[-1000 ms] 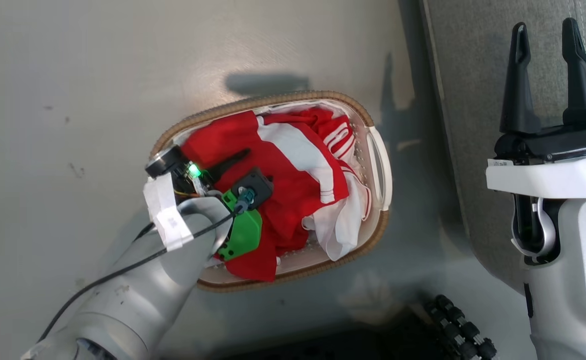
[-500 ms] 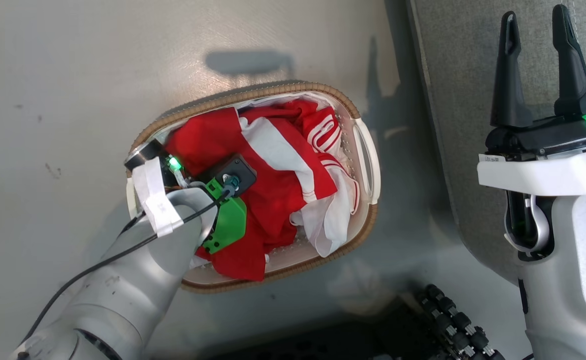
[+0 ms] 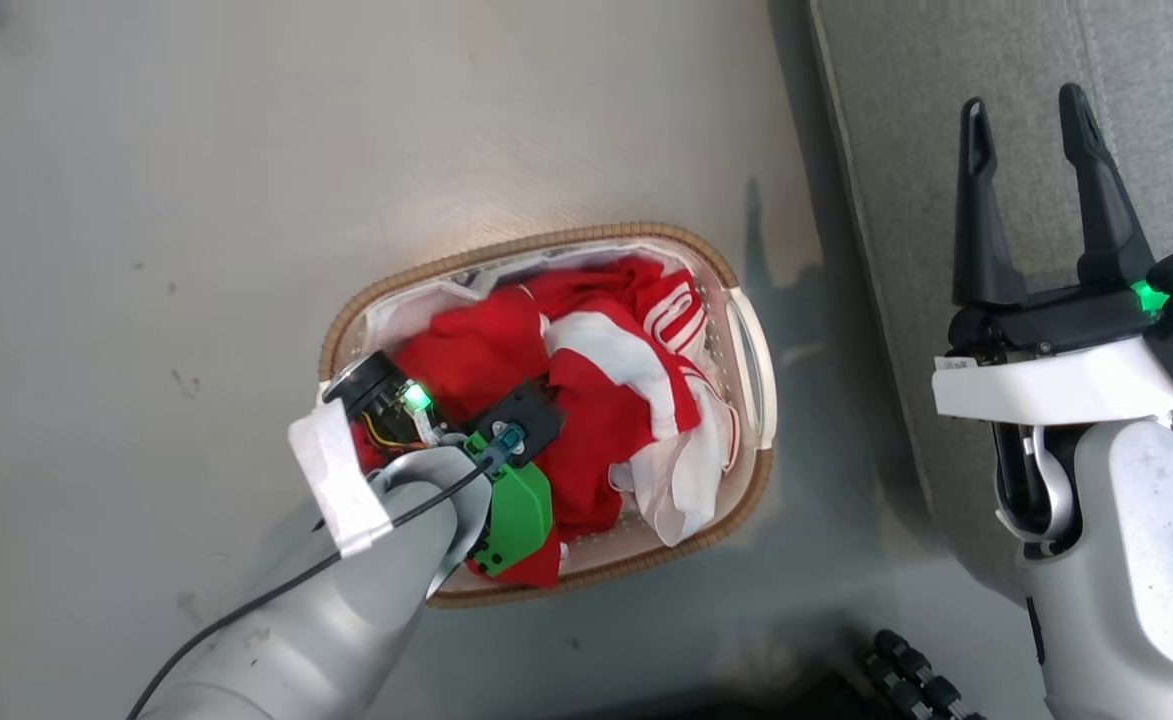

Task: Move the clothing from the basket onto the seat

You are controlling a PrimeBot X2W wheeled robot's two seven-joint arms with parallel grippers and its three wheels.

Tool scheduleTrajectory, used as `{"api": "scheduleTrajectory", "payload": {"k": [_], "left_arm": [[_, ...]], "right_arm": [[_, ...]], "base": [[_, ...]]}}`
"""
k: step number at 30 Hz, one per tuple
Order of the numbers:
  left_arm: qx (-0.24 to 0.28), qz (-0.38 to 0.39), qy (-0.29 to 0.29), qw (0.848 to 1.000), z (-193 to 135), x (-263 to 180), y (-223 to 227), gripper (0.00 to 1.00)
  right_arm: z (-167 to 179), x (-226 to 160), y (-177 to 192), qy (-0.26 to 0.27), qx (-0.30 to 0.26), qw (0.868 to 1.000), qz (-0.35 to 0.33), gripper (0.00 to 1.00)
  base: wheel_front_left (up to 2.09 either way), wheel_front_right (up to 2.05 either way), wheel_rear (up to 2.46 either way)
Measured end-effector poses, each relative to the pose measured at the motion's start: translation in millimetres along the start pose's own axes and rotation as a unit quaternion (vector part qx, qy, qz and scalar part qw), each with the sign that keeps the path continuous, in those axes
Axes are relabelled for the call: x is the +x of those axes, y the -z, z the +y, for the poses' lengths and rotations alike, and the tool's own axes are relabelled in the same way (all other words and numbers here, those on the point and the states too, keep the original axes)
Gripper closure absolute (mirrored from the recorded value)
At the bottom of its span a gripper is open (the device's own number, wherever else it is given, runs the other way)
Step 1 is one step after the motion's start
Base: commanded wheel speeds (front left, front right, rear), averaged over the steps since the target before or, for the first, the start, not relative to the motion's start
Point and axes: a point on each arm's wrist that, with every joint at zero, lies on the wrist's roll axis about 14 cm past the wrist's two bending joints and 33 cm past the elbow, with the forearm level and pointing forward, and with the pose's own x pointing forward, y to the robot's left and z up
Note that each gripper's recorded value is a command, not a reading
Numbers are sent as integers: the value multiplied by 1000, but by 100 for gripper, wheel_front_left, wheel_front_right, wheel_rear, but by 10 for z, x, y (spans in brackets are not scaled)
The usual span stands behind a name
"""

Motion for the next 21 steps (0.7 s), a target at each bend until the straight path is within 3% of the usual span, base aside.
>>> {"api": "scheduleTrajectory", "payload": {"k": [11,21], "left_arm": [[6,-102,-84,991,195,-646,-573,100],[97,-190,-156,964,436,-1395,-1270,100]], "right_arm": [[164,-283,-302,-13,-2,1000,-9,0],[335,-576,-616,-29,-4,999,-29,0]], "base": [[0,0,0],[0,0,0]]}}
